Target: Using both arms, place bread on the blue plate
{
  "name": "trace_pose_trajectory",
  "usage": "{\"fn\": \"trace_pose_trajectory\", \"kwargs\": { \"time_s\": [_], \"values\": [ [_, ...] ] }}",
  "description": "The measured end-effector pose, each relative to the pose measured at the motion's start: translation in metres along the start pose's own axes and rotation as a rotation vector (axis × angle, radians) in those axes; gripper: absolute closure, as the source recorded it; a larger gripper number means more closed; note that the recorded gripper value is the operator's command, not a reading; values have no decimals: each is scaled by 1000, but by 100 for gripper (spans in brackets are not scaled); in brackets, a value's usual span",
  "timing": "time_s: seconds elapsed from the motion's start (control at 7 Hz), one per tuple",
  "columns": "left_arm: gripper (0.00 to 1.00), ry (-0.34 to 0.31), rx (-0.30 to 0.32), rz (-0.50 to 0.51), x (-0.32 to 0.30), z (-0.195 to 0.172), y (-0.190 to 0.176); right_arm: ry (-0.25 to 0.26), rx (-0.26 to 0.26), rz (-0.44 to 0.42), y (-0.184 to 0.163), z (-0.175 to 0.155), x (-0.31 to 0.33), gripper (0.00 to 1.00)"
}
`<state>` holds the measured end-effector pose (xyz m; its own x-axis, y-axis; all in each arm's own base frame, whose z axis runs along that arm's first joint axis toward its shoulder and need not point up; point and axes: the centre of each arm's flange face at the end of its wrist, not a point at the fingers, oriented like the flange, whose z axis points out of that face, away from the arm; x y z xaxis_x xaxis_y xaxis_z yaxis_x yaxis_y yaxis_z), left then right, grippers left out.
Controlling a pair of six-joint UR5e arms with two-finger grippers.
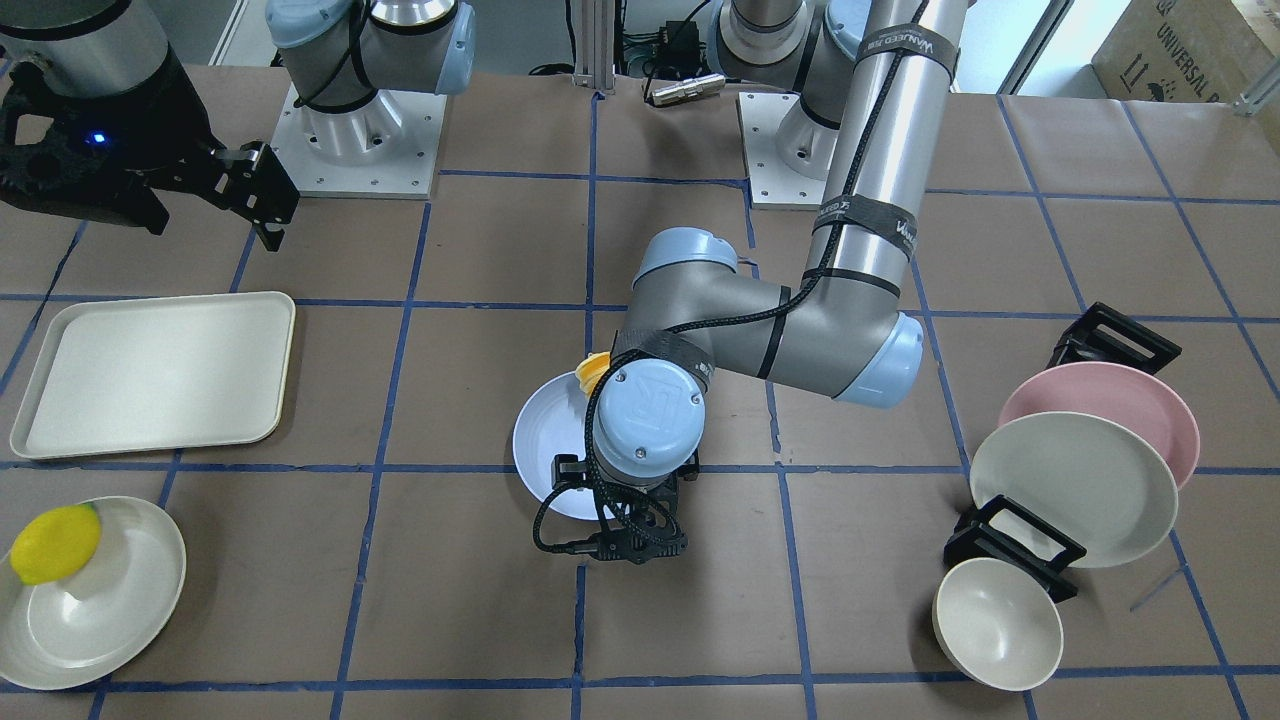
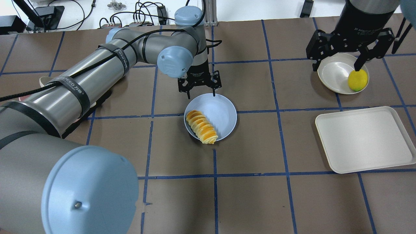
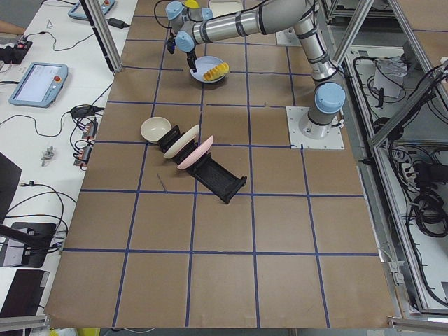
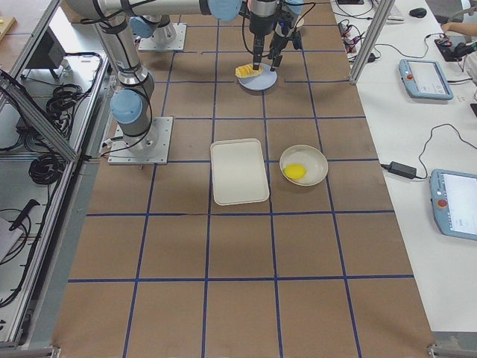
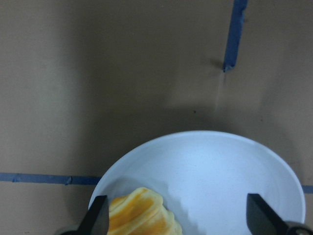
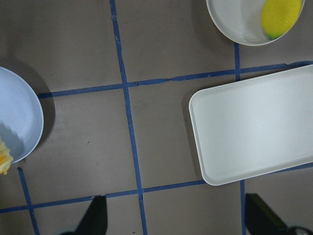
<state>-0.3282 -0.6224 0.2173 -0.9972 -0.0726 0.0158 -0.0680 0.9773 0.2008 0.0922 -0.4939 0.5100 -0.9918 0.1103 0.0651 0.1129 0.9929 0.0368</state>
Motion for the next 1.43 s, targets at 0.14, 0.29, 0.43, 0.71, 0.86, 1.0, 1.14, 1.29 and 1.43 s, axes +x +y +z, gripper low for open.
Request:
{"fn": "trace_pose_trajectory", "kwargs": {
  "time_s": [0.14, 0.29, 0.43, 0.71, 0.86, 1.0, 1.14, 1.29, 1.43],
  "values": [
    [0, -2, -2, -1, -4, 6, 7, -15, 0, 4, 3, 0, -1, 0],
    [0, -6, -4, -4, -9, 4, 18, -22, 0, 7, 4, 0, -1, 0],
    [0, -8, -3, -9, -15, -3, 32, -28, -4, 10, 5, 0, 0, 0],
    [0, -27, -13, -32, -27, -9, 55, -24, 0, -4, 5, 1, -1, 0],
    [0, -33, -22, -43, -32, -4, 61, -23, 7, -32, 4, 2, -2, 0],
    [0, -34, -26, -58, -34, 2, 63, -24, 19, -67, 2, 2, -4, 0],
    [0, -34, -28, -82, -34, 5, 63, -25, 25, -89, 1, 2, -5, 1],
    [0, -31, -26, -129, -33, 7, 60, -26, 27, -101, 1, 1, -7, 1],
    [0, -28, -24, -187, -31, 10, 55, -26, 29, -111, 2, 1, -10, 0]
  ]
}}
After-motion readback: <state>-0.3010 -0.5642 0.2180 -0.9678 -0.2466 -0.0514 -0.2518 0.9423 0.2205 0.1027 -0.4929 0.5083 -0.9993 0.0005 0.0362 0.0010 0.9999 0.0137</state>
